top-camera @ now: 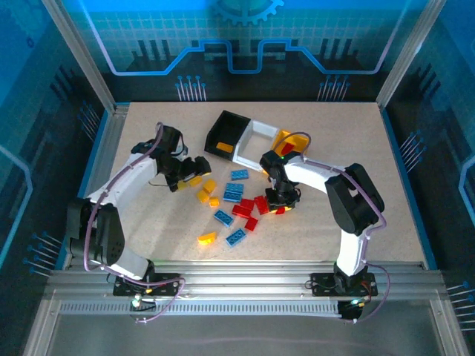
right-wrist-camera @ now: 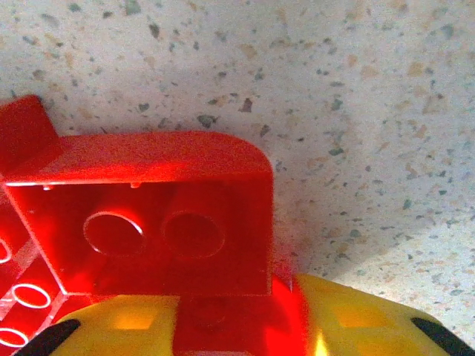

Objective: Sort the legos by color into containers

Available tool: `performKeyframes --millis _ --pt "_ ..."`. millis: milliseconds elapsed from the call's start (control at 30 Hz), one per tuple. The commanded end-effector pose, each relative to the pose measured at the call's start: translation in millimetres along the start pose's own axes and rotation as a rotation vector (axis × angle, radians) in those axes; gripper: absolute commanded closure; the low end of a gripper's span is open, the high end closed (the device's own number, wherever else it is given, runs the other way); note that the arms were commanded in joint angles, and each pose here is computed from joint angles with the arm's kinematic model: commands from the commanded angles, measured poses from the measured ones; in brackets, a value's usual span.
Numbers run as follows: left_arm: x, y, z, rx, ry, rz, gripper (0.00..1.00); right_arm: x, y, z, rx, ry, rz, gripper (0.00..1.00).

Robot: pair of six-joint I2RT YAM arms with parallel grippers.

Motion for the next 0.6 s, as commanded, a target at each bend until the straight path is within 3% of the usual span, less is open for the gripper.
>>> performKeyframes --millis 0,267,433,567 --pt "2 3 -6 0.000 -0.001 -0.007 0.08 1 9 -1 -0.018 0.017 -0.012 0.63" --pt "15 6 -13 0.001 -0.010 0.057 0.07 -4 78 -3 -0.113 -0.010 0.087 0.63" --pt "25 4 -16 0.020 0.001 0.096 0.07 -4 130 36 -0.213 -0.100 0.227 0.63" --pt "31 6 -17 0.029 -0.007 0.140 0.07 -7 138 74 -0.230 -0.159 0.262 0.63"
Point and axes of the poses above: each hand's point on the last joint's axis, 136 mm out from that joint toward the fingers, its own y axis back along the fingers, its own x axis along the line the jaws close on, z = x × y, the point moved 1 cm from there along y, back along the fingers, and after that the axes turned 13 degrees about -y, right-handed, at the moved point
